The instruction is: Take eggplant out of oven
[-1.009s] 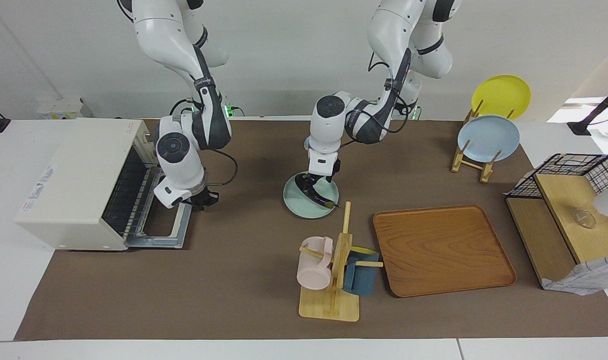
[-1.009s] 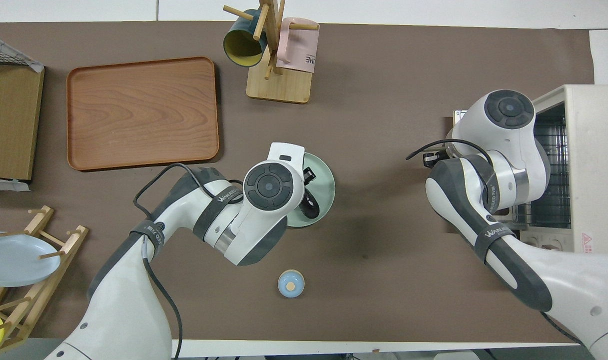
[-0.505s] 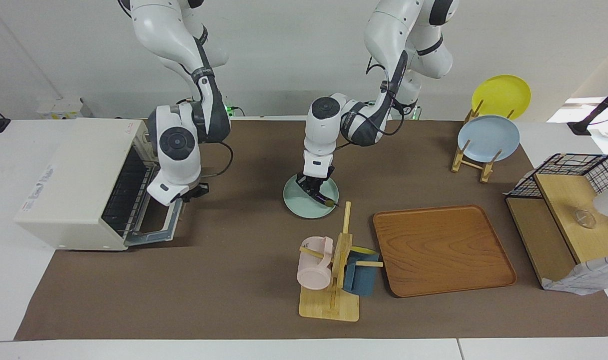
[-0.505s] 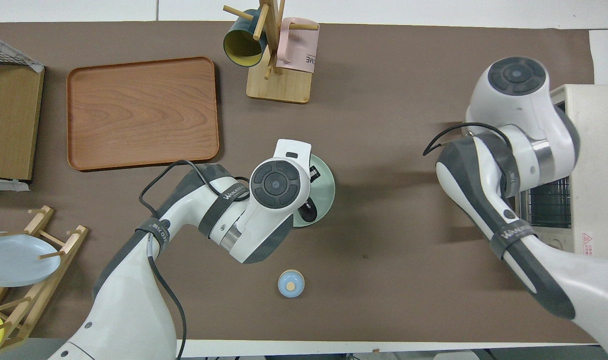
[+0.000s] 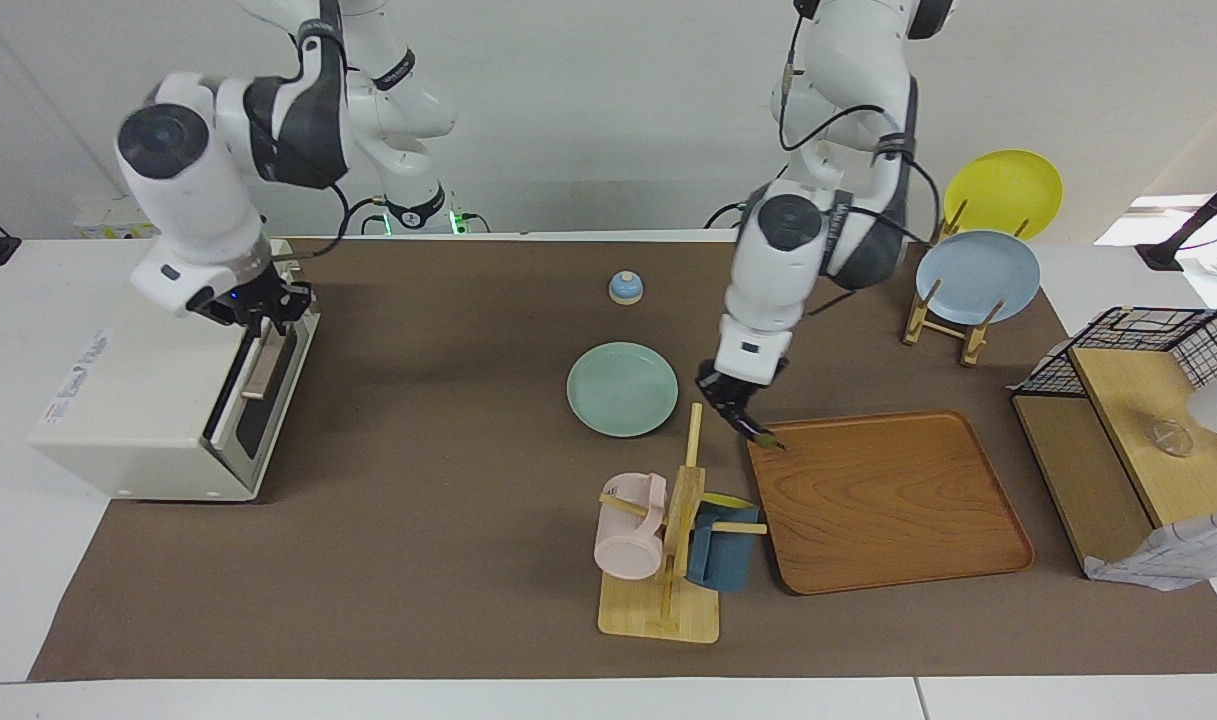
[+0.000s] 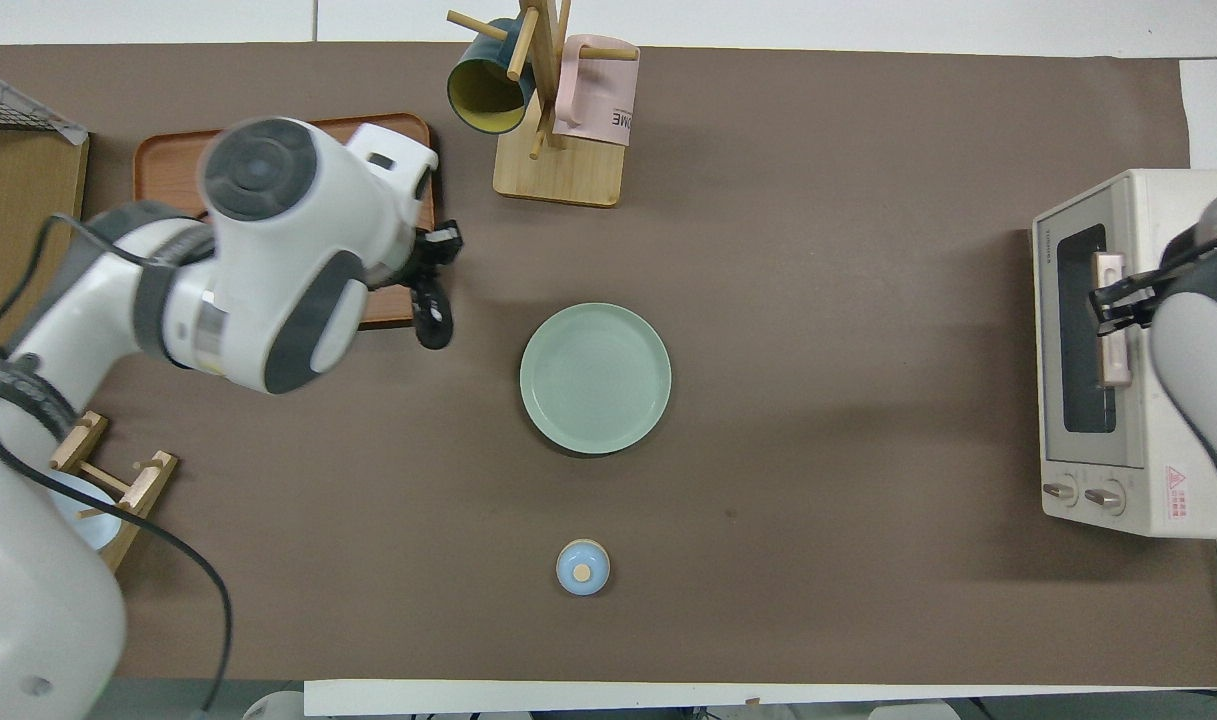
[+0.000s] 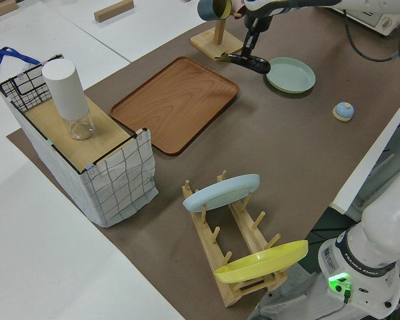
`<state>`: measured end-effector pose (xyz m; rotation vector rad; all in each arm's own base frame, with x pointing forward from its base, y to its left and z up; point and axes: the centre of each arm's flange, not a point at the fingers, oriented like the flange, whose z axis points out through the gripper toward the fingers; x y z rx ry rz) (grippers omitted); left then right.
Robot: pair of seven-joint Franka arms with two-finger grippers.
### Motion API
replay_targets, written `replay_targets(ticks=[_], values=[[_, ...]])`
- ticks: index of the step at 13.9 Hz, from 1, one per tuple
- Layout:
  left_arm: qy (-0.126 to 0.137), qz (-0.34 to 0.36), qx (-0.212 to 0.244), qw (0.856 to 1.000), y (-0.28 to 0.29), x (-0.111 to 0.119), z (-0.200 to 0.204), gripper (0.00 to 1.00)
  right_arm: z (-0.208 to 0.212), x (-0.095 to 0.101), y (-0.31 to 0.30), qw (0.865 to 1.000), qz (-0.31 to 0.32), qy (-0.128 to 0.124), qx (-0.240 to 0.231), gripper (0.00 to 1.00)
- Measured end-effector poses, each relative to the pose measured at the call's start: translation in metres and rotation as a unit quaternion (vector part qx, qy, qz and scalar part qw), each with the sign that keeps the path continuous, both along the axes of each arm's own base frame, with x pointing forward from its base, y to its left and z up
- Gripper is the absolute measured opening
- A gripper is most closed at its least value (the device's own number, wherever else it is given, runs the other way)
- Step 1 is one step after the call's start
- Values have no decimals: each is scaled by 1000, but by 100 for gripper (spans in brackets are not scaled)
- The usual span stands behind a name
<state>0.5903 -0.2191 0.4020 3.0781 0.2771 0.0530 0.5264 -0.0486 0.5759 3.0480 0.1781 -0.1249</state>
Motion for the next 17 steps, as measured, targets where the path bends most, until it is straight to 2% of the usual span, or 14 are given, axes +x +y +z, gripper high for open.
replay_targets(ticks=[1,3,4,5,6,8,10,11,12,15,17], values=[[1,-32,-3,999,42,14,-4,30,34,-11,-2,1000,-7,-10,7,63],[-8,-93,-6,996,98,31,-17,29,90,-27,-1,1000,-14,-10,10,85],[-20,-107,-5,994,106,37,-25,29,106,-29,-2,1000,-16,-7,11,95],[-30,-118,-3,993,106,40,-33,30,110,-28,-6,1000,-21,-2,12,100],[-33,-127,-1,991,103,42,-39,35,106,-24,-13,1000,-27,6,14,100],[-39,-132,0,991,100,44,-38,57,92,-15,-26,999,-38,18,16,100],[-44,-127,-2,991,108,44,-10,83,89,-11,-28,999,-39,21,16,100],[-33,-124,-5,992,114,39,15,93,90,-11,-28,999,-39,20,16,100],[-18,-119,-8,993,123,28,48,99,91,-11,-27,999,-38,18,16,100],[25,-114,3,993,155,-26,160,100,96,-9,-17,999,-29,14,13,100],[41,-114,15,992,166,-67,222,100,96,-9,-10,1000,-22,14,13,100]])
